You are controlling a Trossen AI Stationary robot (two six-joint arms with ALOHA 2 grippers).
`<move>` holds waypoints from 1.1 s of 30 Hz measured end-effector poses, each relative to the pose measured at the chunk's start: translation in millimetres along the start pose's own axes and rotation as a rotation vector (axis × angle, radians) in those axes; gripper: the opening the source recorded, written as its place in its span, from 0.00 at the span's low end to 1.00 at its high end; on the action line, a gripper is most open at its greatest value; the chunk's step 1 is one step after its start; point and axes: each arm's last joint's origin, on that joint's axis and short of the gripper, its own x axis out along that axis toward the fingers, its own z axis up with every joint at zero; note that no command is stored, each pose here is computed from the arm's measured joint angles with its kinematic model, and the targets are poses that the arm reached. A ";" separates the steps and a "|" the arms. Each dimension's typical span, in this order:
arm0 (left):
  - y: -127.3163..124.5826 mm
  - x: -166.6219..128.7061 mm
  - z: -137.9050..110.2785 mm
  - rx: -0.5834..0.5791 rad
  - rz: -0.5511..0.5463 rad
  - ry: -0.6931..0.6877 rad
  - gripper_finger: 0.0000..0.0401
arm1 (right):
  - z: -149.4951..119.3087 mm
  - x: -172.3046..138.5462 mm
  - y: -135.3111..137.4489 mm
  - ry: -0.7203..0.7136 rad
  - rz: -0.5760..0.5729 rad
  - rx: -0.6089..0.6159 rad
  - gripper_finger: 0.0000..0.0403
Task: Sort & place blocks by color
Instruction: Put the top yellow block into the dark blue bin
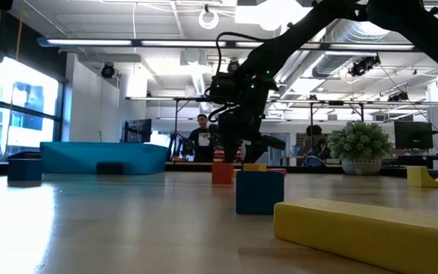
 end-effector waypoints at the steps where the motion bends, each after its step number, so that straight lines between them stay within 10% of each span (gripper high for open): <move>1: 0.0 0.1 0.0 0.007 0.000 0.000 0.57 | 0.0 0.0 0.0 0.000 0.000 0.000 0.47; 33: 3.7 -1.0 14.9 0.097 0.022 -0.075 0.57 | 5.5 -6.8 8.9 0.065 0.126 0.376 0.22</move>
